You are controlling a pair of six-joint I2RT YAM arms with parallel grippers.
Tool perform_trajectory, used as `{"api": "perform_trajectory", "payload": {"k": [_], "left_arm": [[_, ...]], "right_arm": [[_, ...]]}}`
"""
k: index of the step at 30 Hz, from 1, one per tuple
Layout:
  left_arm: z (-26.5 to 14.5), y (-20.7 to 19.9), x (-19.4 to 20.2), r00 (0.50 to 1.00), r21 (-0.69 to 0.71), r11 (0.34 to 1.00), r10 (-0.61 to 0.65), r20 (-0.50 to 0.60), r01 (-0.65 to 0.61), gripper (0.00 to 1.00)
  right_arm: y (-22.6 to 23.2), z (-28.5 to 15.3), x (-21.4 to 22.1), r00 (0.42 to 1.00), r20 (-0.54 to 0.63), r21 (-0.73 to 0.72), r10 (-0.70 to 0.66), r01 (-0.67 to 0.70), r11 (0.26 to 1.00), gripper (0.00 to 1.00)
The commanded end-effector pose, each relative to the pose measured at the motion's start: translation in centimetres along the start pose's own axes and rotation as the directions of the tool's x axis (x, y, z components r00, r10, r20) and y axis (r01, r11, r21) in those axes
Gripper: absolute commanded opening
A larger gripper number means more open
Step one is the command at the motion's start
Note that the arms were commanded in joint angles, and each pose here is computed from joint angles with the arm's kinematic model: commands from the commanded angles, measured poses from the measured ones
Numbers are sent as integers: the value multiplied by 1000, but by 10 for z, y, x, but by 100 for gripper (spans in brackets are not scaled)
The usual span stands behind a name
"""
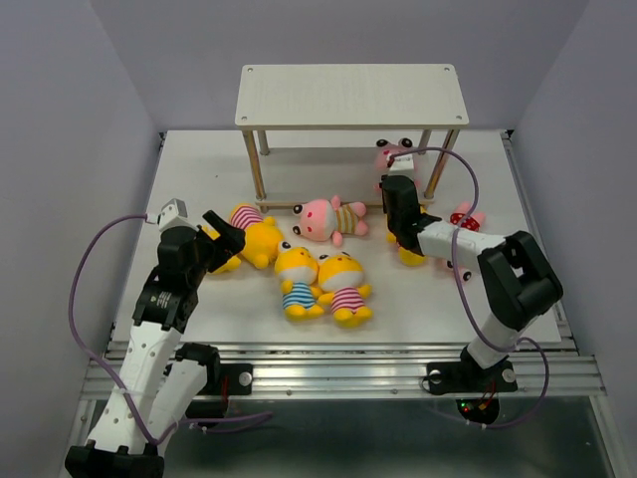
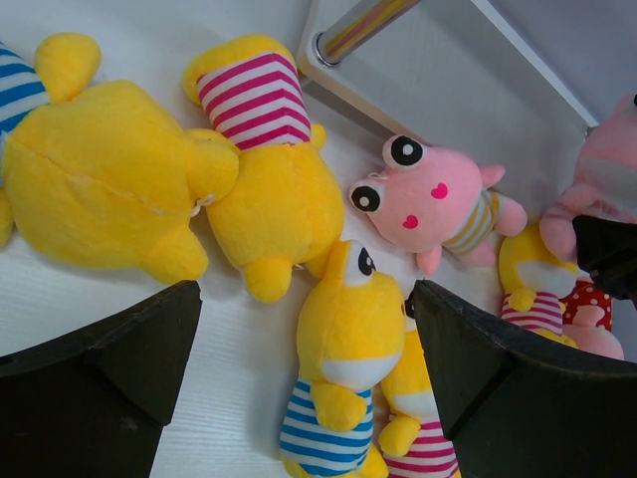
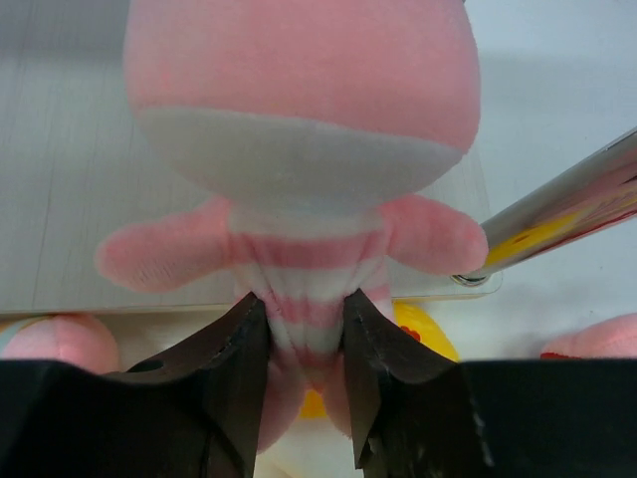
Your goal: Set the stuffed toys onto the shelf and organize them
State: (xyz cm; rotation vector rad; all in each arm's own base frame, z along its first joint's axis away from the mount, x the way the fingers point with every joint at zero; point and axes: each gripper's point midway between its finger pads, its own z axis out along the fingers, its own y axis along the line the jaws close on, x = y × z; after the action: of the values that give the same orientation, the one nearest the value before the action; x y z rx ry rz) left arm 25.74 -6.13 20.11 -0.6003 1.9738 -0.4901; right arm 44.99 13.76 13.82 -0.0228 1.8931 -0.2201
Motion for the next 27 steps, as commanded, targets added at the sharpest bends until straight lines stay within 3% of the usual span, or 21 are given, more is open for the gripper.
{"api": "perform_trajectory", "payload": {"k": [1,8,12,19,27], "left_arm": [[2,0,-2,1000,1,1000,10,14,-10,99],[1,1,-3,1000,-1,1000,9,18,-9,99],[1,1,-3,1000,-2,1000,10,16,-9,99],[1,-1,-1,1000,13,1000,16,8,-16,99],[3,-3,2,1000,26,999,24,-9,-23,99]], "right_arm": [[-11,12,-24,995,73,74,64,-70,995,40],[-18,17,-19,996,61,92,67,-72,993,51],[-19,17,-22,996,67,98,59,-65,993,63],[-20,9,-39,994,97,66,56,-63,996,67],[-13,-13,-59,988,140,-58,57,-49,997,79]]}}
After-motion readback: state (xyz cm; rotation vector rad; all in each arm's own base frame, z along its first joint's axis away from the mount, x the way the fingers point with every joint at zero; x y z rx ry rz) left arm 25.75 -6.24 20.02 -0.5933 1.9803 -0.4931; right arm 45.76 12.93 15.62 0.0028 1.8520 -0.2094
